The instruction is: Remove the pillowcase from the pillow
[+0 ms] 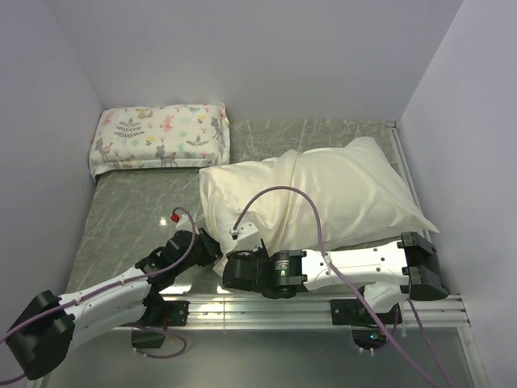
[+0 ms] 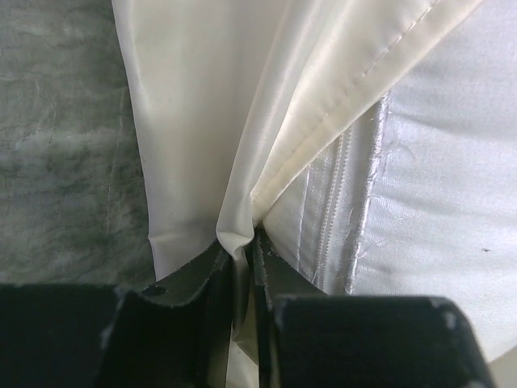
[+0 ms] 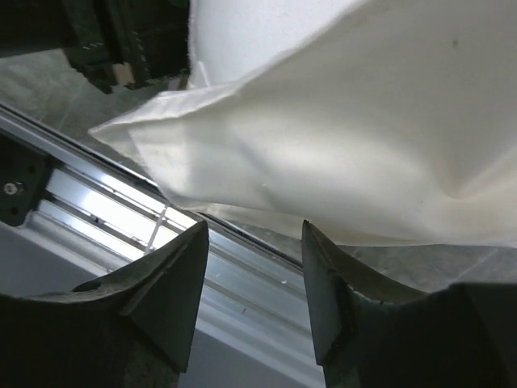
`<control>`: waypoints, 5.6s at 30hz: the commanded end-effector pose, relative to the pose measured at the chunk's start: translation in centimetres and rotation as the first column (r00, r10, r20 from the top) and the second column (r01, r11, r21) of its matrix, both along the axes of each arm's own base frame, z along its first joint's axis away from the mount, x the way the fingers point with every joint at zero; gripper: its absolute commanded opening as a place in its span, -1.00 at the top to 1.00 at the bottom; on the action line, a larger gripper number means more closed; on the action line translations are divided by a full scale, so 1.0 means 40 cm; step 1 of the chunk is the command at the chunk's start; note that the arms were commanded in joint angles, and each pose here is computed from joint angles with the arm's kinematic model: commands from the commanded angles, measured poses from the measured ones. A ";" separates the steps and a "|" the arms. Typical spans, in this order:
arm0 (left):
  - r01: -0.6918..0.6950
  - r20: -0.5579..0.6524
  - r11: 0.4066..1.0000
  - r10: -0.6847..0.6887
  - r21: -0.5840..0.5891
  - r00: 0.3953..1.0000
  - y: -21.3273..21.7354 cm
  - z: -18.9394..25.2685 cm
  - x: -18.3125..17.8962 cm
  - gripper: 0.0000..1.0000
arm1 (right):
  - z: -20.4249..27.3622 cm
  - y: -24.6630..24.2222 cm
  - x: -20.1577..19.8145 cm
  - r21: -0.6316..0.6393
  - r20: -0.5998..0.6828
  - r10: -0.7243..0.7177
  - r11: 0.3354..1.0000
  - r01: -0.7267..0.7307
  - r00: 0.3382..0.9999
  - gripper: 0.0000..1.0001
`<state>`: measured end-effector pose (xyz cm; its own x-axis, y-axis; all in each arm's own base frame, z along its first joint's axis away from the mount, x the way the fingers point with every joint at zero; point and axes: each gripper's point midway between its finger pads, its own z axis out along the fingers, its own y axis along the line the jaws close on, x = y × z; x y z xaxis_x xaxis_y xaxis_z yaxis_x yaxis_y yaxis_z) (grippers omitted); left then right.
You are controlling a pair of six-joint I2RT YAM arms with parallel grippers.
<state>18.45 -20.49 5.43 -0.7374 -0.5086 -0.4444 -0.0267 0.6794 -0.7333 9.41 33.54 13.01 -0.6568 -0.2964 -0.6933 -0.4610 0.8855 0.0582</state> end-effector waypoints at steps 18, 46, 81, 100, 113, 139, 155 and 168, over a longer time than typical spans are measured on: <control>0.019 0.035 1.000 -0.018 -0.016 0.999 -0.017 0.046 0.010 0.59 | 0.095 0.070 0.109 -0.081 0.129 -0.177 0.979 0.188 0.976 -0.36; 0.041 0.030 0.999 -0.041 -0.004 0.999 -0.019 0.044 0.001 0.46 | 0.112 0.111 -0.063 0.201 0.081 -0.072 0.978 0.054 0.994 -0.34; 0.036 0.041 0.999 -0.036 0.009 0.999 -0.010 0.054 0.003 0.44 | -0.195 -0.101 -0.044 -0.034 0.026 -0.238 0.971 0.238 0.971 1.00; 0.193 0.153 0.976 -0.176 -0.104 0.972 -0.046 0.216 -0.060 -0.04 | -0.217 -0.042 0.024 0.262 -0.073 -0.117 0.956 0.133 0.990 1.00; 0.256 0.203 0.959 -0.228 -0.124 0.952 -0.057 0.321 -0.080 -0.29 | -0.230 -0.017 0.024 0.249 -0.074 -0.108 0.961 0.123 0.991 1.00; 0.299 0.252 0.924 -0.238 -0.238 0.938 -0.090 0.409 -0.089 -0.37 | -0.238 -0.010 0.023 0.236 -0.083 -0.118 0.963 0.134 0.990 1.00; 0.040 0.070 0.982 -0.028 -0.185 0.997 -0.001 0.216 -0.068 -0.51 | -0.227 -0.017 0.027 0.247 -0.078 -0.130 0.958 0.146 0.988 1.00; -0.069 0.008 0.996 0.069 -0.059 0.998 0.042 0.078 -0.040 -0.54 | -0.237 -0.021 0.025 0.237 -0.084 -0.131 0.960 0.148 0.988 1.00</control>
